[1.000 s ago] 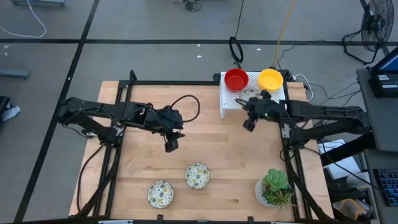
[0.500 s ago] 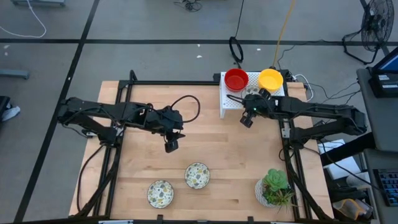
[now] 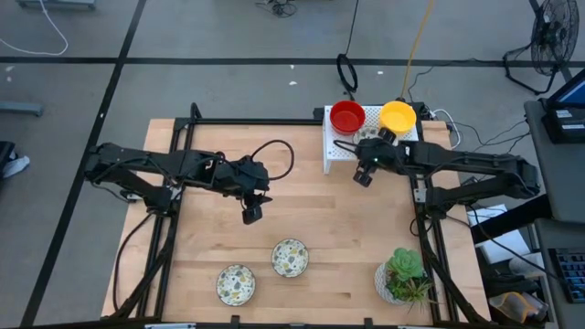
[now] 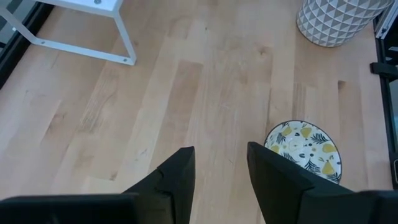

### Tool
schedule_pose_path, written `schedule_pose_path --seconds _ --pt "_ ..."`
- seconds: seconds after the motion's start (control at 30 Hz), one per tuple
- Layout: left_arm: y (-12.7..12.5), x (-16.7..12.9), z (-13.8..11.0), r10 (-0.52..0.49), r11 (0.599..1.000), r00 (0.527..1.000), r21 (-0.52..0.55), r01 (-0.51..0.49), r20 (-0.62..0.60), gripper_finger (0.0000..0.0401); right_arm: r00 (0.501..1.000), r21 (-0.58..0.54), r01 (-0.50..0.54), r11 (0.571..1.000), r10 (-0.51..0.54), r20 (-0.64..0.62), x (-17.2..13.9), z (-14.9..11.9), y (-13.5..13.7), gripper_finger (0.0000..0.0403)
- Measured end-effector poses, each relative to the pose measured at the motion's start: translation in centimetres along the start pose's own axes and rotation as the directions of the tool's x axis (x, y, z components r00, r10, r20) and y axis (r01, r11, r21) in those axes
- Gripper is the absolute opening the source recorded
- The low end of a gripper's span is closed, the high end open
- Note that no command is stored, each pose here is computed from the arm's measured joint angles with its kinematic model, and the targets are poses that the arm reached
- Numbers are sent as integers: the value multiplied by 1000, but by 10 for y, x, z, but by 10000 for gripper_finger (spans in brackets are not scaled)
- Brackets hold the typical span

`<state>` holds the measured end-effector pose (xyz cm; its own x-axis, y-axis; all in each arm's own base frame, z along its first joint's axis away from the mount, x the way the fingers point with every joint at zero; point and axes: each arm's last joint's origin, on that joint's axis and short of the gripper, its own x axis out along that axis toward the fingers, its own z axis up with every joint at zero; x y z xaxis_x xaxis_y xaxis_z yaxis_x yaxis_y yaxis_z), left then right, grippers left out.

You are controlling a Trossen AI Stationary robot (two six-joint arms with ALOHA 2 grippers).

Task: Pick & Place Mini bowls
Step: Stack the white patterned bowl on top of the white patterned bowl on the shelf

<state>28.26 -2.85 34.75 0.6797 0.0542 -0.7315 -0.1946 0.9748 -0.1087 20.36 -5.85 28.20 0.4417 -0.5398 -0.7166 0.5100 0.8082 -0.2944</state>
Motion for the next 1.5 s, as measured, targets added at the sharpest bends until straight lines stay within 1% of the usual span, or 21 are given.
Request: schedule_pose_path --seconds 0.1,0.2,0.27,0.37,0.47,0.57,0.63,0.73,0.83,0.93,1.07,1.2,1.33,1.5 --pt "-2 0 -1 -12 1000 1000 5 12 -3 147 1000 0 -2 1000 2 27 -7 5 -3 119" --pt "-6 -1 -2 -96 995 995 6 96 -33 147 998 19 -6 1000 5 62 -16 11 -7 138" --pt "-11 -1 -5 -166 986 984 -13 165 -63 147 995 27 -15 1000 12 94 -23 15 -7 147" --pt "-20 4 -16 -241 969 963 -83 232 -124 147 988 29 -39 999 35 148 -30 18 -5 154" --pt "-30 12 -32 -276 952 941 -189 240 -194 147 979 20 -66 998 61 196 -36 20 0 155" --pt "-40 21 -55 -291 932 914 -300 204 -281 147 967 -16 -85 996 86 238 -40 23 6 155" --pt "-45 28 -71 -302 911 890 -378 164 -341 147 958 -39 -93 995 101 267 -43 25 9 155" --pt "-52 35 -96 -303 875 853 -480 71 -424 148 945 -63 -104 993 118 306 -46 29 13 155" --pt "-59 42 -121 -291 840 828 -542 -18 -480 148 935 -76 -111 991 130 331 -48 30 16 155" --pt "-68 51 -142 -323 803 814 -595 -35 -483 147 932 -95 -110 989 136 336 -49 31 17 155" --pt "-75 59 -166 -364 757 804 -652 -38 -470 147 932 -98 -108 989 135 336 -49 31 17 155" --pt "-77 62 -184 -359 724 798 -684 -89 -484 147 932 -97 -109 989 135 335 -49 31 17 155" --pt "-76 63 -196 -326 718 800 -682 -137 -504 147 933 -94 -110 989 136 334 -49 30 17 155" --pt "-78 66 -200 -338 712 818 -695 -102 -466 147 934 -90 -111 990 135 330 -48 30 17 155"
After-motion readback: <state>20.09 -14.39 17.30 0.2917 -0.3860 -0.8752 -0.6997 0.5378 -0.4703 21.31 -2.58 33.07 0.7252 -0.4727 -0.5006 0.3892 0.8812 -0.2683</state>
